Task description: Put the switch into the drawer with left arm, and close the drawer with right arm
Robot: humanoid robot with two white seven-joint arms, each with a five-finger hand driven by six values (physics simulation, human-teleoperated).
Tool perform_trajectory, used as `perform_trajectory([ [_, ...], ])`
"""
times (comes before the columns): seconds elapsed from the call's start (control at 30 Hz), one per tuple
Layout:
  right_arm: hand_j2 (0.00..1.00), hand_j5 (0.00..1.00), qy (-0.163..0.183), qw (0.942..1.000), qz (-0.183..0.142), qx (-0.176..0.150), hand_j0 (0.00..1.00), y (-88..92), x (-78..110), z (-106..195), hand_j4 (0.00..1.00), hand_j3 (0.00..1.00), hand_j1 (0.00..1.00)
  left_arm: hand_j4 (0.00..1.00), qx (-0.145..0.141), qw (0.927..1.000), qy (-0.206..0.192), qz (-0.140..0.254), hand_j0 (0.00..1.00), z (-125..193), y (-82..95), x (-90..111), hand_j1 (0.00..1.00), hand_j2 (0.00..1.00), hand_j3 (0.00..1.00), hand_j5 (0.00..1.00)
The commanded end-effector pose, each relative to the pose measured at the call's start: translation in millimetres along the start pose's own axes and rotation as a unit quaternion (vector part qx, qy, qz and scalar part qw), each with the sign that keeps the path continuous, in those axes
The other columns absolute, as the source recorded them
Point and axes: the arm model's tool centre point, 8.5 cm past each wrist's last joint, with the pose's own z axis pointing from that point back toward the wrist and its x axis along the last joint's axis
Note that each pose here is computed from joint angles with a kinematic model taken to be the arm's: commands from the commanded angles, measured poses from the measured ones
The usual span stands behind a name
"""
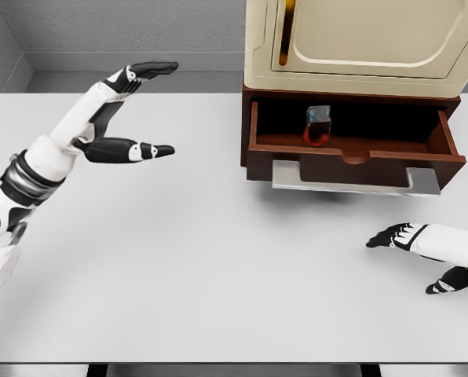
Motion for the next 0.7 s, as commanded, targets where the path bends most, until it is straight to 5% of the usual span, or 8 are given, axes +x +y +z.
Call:
perform_trajectory([
  [0.0,1.0,1.0,0.0,1.0,-0.003,-0.002,1.0,-0.7,0.0,0.3,1.0,1.0,1.0,1.0,-0.031,0.9995,-0.001,-0.005,1.0,3.1,2.6,5.5,1.0,1.0,1.0,1.0],
  [0.1,1.0,1.0,0.002,1.0,-0.001,0.001,1.0,-1.6,-0.5,2.1,1.0,1.0,1.0,1.0,-0.029,0.9995,0.001,0.009,1.0,7.4,2.7,5.4,1.0,1.0,1.0,1.0],
  [0.23,1.0,1.0,0.001,1.0,-0.002,0.0,1.0,-1.0,-0.4,1.7,1.0,1.0,1.0,1.0,-0.13,0.9906,0.041,-0.017,1.0,30.5,19.4,13.0,1.0,1.0,1.0,1.0],
  [0.4,1.0,1.0,0.007,0.9999,0.006,-0.012,1.0,-7.6,-0.3,8.1,1.0,1.0,1.0,1.0,-0.143,0.9883,0.049,-0.022,1.0,34.4,20.9,12.3,1.0,1.0,1.0,1.0],
  [0.57,0.82,0.82,0.022,0.998,0.02,-0.056,0.82,-22.5,-2.0,23.9,0.82,0.82,0.82,1.0,-0.17,0.9814,0.071,-0.054,1.0,42.1,35.8,21.6,1.0,1.0,1.0,1.0],
  [0.67,0.42,0.42,0.031,0.995,0.039,-0.086,0.42,-38.9,-1.5,35.7,0.42,0.42,0.42,1.0,-0.192,0.9759,0.078,-0.068,1.0,43.1,32.3,23.7,1.0,1.0,1.0,1.0],
])
